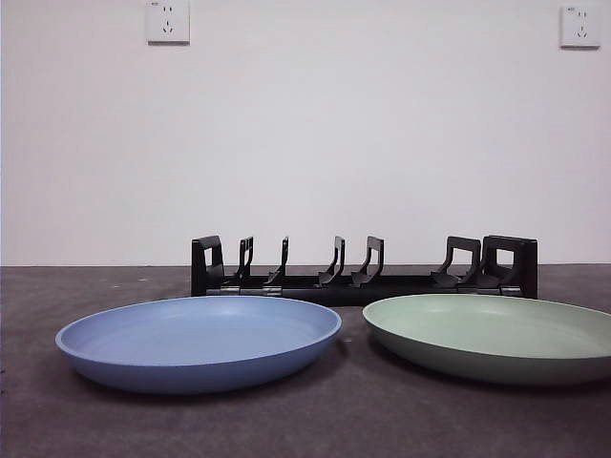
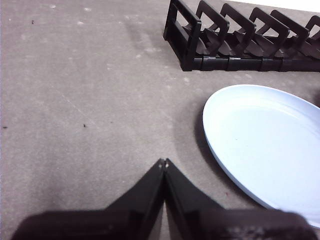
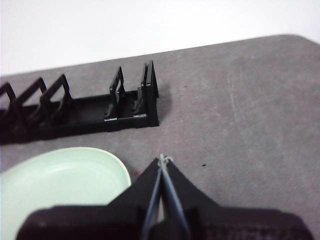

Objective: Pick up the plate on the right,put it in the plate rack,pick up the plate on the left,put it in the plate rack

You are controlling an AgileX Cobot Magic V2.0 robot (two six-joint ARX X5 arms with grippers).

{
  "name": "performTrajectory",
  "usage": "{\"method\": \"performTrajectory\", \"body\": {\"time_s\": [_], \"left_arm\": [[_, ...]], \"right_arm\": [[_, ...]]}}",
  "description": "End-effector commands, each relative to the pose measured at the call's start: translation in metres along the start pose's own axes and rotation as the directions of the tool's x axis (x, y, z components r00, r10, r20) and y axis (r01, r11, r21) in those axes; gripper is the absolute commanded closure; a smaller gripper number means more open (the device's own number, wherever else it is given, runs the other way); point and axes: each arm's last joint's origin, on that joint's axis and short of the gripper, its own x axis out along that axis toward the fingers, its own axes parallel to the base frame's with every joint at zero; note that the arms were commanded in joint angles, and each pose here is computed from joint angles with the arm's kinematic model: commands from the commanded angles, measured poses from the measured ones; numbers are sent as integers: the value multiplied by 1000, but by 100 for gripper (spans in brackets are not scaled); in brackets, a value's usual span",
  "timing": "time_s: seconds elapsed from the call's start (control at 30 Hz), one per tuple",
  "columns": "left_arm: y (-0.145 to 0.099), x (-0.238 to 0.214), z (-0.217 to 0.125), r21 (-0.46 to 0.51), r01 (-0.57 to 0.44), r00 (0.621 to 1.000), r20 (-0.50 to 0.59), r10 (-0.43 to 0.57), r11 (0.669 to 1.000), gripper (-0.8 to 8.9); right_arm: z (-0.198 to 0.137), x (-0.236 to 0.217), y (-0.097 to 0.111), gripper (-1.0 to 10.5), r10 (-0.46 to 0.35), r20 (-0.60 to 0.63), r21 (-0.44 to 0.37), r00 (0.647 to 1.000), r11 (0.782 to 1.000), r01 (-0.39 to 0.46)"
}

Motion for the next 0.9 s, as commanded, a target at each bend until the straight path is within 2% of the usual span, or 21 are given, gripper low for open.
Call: {"method": "performTrajectory", "body": {"time_s": [0.03, 0.3, 0.43, 0.6, 0.73, 0.9], "left_arm": [[-1, -1, 3, -9, 6, 1000, 14, -6, 1000, 820], [-10, -17, 46, 7, 26, 995, 99, -26, 1000, 821], [-17, -26, 72, 13, 65, 993, 101, -66, 998, 821], [-26, -35, 103, 21, 159, 984, 72, -160, 987, 821], [-32, -42, 125, 38, 227, 971, 67, -230, 973, 821], [-39, -49, 145, 54, 304, 953, -13, -304, 951, 821]], "right_arm": [[6, -2, 1, 958, 7, 22, 121, 1000, 993, -9], [49, -17, 9, 958, 44, 67, 141, 997, 989, -53], [79, -24, 14, 958, 73, 57, 138, 996, 987, -81], [115, -27, 23, 958, 178, -68, 61, 982, 983, -174], [143, -26, 29, 958, 233, -188, 21, 954, 972, -233], [172, -25, 34, 958, 250, -314, -27, 916, 962, -272]]}}
